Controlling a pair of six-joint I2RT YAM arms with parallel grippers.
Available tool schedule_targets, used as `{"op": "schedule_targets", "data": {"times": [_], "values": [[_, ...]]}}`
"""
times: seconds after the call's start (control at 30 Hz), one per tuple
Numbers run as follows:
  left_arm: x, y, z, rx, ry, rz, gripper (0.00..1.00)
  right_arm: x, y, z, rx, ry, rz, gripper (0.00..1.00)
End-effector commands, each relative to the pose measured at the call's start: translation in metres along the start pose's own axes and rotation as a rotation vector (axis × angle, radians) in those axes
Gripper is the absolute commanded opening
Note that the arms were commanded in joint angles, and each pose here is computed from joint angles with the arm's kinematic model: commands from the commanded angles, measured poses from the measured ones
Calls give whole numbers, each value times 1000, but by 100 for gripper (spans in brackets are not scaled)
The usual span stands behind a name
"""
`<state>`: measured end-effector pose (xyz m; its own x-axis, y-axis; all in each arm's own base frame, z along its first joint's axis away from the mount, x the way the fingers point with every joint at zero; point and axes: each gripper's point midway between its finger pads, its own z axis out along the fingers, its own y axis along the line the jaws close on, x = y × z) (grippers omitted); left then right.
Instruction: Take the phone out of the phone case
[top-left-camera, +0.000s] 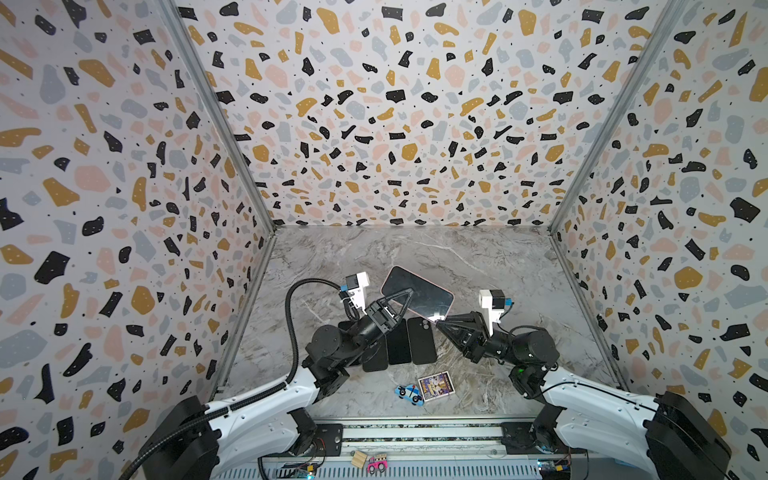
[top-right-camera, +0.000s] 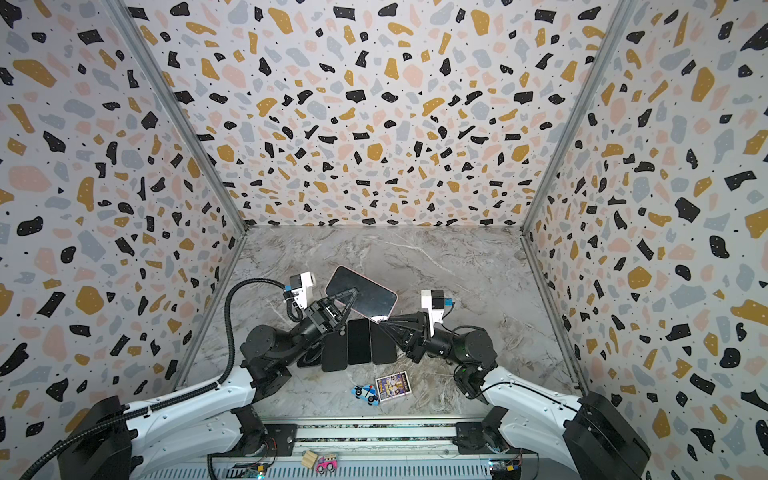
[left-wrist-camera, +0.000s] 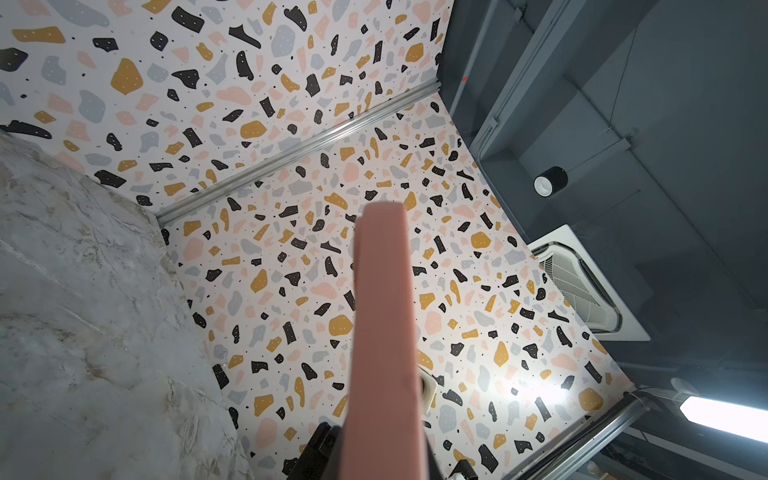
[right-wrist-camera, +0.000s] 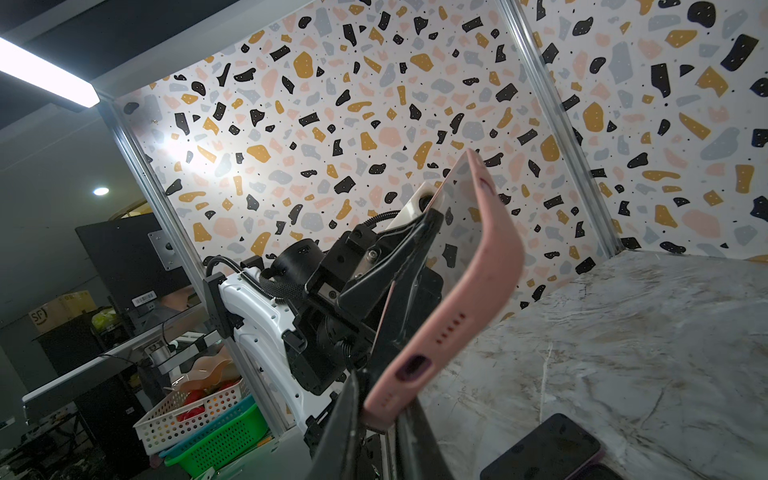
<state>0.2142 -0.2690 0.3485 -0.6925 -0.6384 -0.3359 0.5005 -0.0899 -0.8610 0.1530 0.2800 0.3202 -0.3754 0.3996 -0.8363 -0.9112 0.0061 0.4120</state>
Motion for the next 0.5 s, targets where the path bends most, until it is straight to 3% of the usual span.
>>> {"op": "schedule_targets", "data": {"times": [0.0,0.23,0.47], "values": [[-6,-31,11,66,8,-16,0,-3,11,0,-42,2,-127,2],[9,-17,18,12,92,-64,0,4,-12,4,89,92,-311,0],[21,-3,16,-40,147,-69,0,-7,-27,5,192,101,-500,0]]}}
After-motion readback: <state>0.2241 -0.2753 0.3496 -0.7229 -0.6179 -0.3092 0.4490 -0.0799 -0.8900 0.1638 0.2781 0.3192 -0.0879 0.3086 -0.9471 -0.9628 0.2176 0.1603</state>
